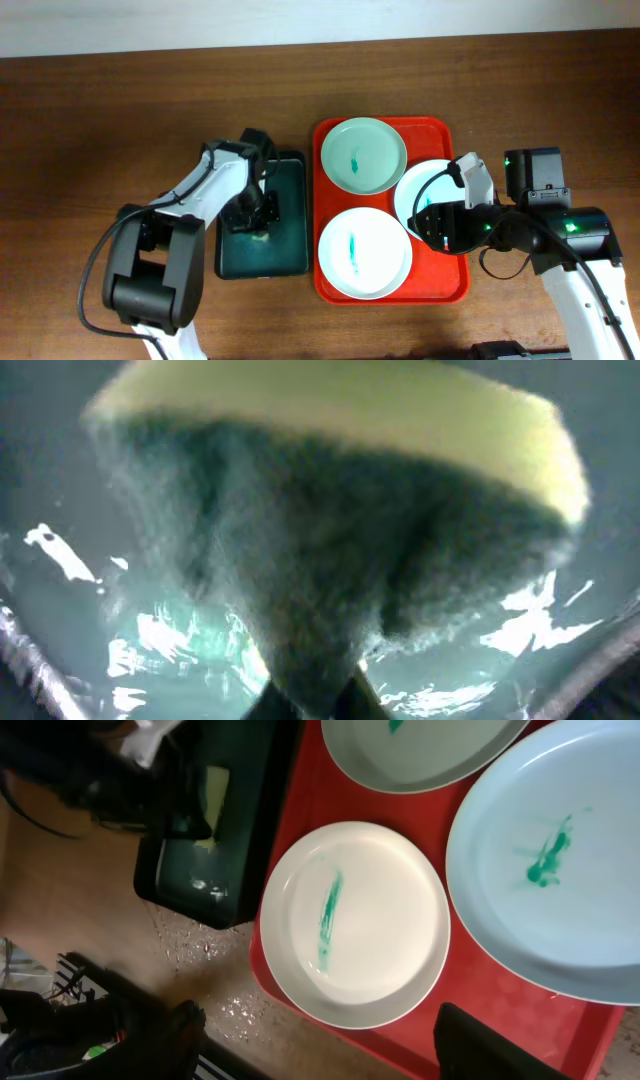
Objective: Clean dirty plates on tray and stack at the side
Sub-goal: 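Reach the left gripper down to the sponge in the black tray, then grasp the sponge with the left gripper and wet it in water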
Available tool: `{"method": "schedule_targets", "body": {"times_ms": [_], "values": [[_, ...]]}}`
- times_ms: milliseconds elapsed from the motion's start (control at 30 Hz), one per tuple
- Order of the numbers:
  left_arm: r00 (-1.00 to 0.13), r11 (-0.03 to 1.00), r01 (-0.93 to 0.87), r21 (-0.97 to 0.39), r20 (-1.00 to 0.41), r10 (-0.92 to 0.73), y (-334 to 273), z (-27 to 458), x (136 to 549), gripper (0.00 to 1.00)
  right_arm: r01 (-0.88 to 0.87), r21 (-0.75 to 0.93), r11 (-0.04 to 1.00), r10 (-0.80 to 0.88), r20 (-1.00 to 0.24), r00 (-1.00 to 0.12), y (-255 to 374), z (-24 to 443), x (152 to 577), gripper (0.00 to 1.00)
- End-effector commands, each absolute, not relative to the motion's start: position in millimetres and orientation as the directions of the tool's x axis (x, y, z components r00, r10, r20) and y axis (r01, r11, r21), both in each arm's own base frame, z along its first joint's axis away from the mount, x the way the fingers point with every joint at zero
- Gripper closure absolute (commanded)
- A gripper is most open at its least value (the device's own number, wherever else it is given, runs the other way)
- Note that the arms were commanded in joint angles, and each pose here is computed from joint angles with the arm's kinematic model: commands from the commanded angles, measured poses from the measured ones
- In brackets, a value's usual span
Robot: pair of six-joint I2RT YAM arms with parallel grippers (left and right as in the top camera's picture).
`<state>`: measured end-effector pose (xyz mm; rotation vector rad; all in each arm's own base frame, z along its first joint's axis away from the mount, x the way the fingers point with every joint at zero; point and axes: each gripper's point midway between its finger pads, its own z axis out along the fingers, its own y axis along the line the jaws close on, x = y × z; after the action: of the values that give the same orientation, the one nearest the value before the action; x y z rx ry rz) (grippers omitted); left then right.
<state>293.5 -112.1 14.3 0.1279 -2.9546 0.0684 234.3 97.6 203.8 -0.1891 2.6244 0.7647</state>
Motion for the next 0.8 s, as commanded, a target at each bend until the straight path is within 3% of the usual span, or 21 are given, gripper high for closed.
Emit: {"method": "schedule_targets", "body": {"times_ms": [0, 100, 267, 400, 467, 500, 533, 733, 767], "values": [[-0.993, 0.993, -0.059, -0.097, 0.109, -0.048, -126, 54, 320, 0.39, -0.253, 0.492, 0.833, -0.022, -0.428, -0.903, 101, 211, 236, 0.26], [-0.998, 0.997, -0.030, -0.078, 0.064, -0.025, -123, 60, 330, 0.21, -0.254, 0.492, 0.833, -0.022, -0.429, -0.903, 101, 211, 236, 0.26], [-0.999, 1.000, -0.025, -0.012, -0.022, -0.025, -113, 43, 348, 0.20, -0.255, 0.491, 0.833, -0.022, -0.430, -0.902, 101, 212, 237, 0.26], [-0.997, 0.999, -0.014, -0.048, -0.072, -0.017, -123, 16, 359, 0.42, -0.255, 0.491, 0.833, -0.022, -0.432, -0.902, 101, 212, 237, 0.26], [-0.996, 0.999, -0.012, -0.051, -0.082, -0.016, -123, 9, 359, 0.71, -0.255, 0.491, 0.833, -0.022, -0.432, -0.902, 101, 212, 237, 0.26], [-0.997, 0.999, -0.012, -0.050, -0.079, -0.016, -123, 9, 358, 0.96, -0.255, 0.491, 0.833, -0.022, -0.431, -0.902, 101, 212, 237, 0.26], [-0.997, 0.999, -0.012, -0.051, -0.079, -0.016, -123, 9, 358, 1.00, -0.255, 0.492, 0.833, -0.022, -0.431, -0.902, 101, 212, 237, 0.26], [-0.998, 0.999, 0.002, -0.045, -0.068, -0.001, -123, 39, 366, 0.97, -0.255, 0.491, 0.833, -0.022, -0.431, -0.902, 101, 212, 237, 0.26], [-0.998, 0.999, 0.002, -0.046, -0.069, -0.001, -124, 45, 367, 0.68, -0.255, 0.491, 0.833, -0.022, -0.431, -0.902, 101, 212, 237, 0.26]]}}
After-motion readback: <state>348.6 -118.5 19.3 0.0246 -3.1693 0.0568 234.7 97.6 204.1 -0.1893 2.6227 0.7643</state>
